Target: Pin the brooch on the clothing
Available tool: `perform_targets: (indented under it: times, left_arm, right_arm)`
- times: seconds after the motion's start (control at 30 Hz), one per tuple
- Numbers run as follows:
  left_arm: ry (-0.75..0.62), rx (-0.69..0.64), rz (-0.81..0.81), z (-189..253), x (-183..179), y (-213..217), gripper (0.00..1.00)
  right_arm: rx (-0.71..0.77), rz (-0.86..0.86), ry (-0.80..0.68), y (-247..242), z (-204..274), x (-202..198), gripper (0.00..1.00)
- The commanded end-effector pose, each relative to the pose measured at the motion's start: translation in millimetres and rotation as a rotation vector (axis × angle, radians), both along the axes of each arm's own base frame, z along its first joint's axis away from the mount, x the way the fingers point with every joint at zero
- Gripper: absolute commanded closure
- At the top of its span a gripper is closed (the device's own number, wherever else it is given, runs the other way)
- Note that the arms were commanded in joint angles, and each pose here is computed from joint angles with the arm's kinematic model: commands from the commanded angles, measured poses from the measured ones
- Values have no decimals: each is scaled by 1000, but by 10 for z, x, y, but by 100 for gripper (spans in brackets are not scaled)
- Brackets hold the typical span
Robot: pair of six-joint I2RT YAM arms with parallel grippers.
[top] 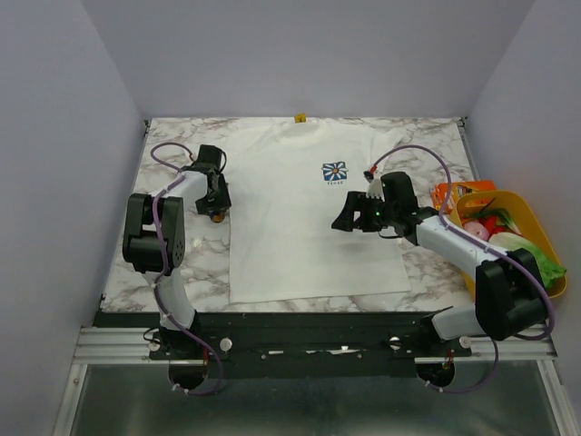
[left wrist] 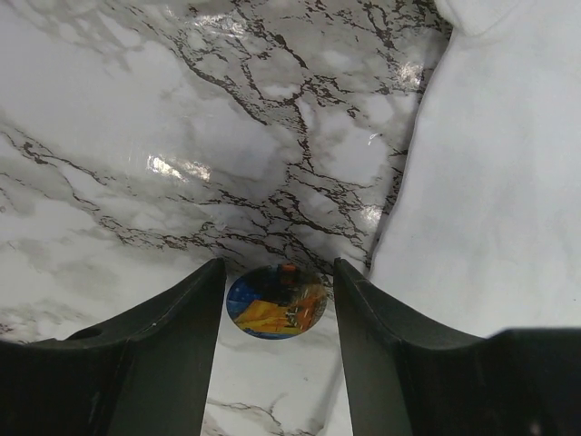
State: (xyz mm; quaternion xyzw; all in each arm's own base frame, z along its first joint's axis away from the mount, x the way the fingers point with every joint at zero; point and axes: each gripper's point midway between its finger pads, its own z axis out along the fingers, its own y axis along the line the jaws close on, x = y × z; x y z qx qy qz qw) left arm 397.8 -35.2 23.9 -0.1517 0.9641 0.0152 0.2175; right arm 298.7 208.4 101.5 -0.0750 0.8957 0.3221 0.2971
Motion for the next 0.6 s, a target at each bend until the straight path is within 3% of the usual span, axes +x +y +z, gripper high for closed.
perform_targets:
  times: [0.0,0.13,0.27,0.57]
  left_arm:
    - [48,-26,-13,-146,-61,-42,40]
    - [79,-24,-14,-172,-142,-36,44]
    - [74,-8,-1,-142,-188,2,60]
    - [4,-23,0,156,-148,-19,65]
  right_arm:
    - [14,28,-19,77,78,43,15]
    - [11,26,-18,74,71,46,15]
    - [13,25,-20,77,79,53,15]
    - [14,30,-23,90,93,40,15]
